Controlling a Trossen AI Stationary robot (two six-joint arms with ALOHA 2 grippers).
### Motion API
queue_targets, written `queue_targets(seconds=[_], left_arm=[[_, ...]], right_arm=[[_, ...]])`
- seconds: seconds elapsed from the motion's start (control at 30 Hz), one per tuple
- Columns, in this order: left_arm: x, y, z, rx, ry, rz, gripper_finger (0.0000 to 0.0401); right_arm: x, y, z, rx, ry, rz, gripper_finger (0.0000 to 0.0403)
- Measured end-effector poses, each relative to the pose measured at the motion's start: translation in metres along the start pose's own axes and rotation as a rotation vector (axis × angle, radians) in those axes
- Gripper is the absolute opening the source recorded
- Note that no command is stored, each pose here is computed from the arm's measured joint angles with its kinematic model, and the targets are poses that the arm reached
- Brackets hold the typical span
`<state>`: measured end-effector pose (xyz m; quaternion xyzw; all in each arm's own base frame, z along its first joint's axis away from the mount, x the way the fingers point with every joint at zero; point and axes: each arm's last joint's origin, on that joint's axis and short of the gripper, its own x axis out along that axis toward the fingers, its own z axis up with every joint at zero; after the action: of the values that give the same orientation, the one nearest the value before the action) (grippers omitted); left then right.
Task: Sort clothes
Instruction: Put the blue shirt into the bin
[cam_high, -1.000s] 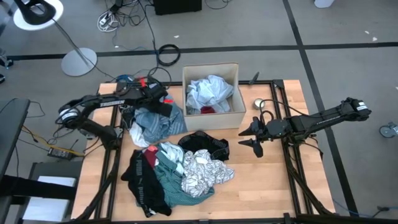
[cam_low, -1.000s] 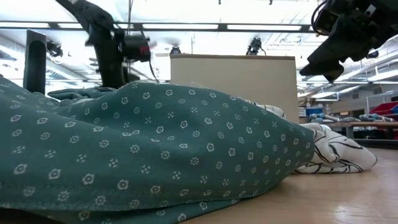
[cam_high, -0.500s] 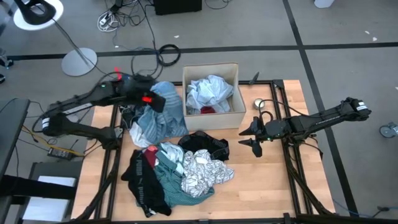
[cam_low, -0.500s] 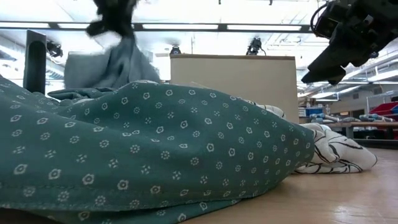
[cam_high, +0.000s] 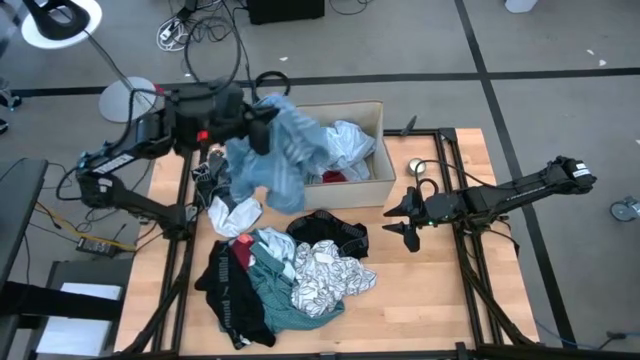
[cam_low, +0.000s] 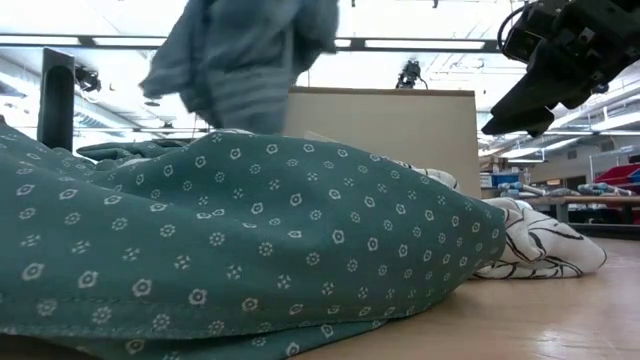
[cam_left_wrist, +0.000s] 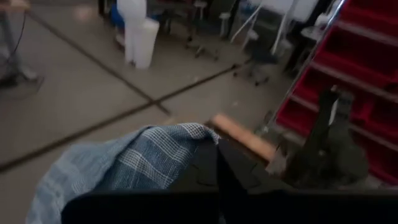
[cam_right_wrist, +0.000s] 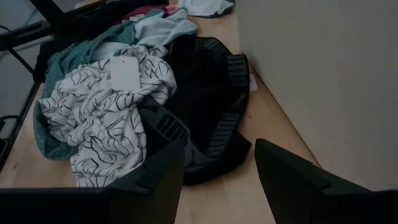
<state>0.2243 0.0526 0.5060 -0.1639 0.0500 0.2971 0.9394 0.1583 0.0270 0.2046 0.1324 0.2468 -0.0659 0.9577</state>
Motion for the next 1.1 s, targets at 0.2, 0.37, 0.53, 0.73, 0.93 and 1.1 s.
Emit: queue_targets(seconds=[0.2,0.37,0.53,0.73,0.93,1.1], left_arm=[[0.028,-0.024,0.031,0.079,-0.096,-0.035,0.0],[0.045,-0.042,0.059,0.115,-0.225,-0.062,0.0],[0.066,-0.05,0.066,0.144,-0.331,-0.068,0.0],[0.091,-0.043,0.049,0.203,-0.203,-0.008,0.0],[0.129,-0.039,0.006,0.281,0.088,0.06,0.0],[0.172,-0.028,-0.029,0.221,0.284,0.058,0.0]], right_arm=[[0.0,0.0,0.0,-0.001,-0.001,-0.001,0.0197],[0.0,0.0,0.0,-0.001,0.0,-0.001,0.0197],[0.0,0.0,0.0,-0.008,0.001,-0.001,0.0197],[0.0,0.0,-0.001,-0.011,0.008,-0.003,0.0197],[0.0,0.0,-0.001,-0.011,0.008,-0.003,0.0197],[0.0,0.0,-0.001,-0.011,0.006,-0.002,0.0197]])
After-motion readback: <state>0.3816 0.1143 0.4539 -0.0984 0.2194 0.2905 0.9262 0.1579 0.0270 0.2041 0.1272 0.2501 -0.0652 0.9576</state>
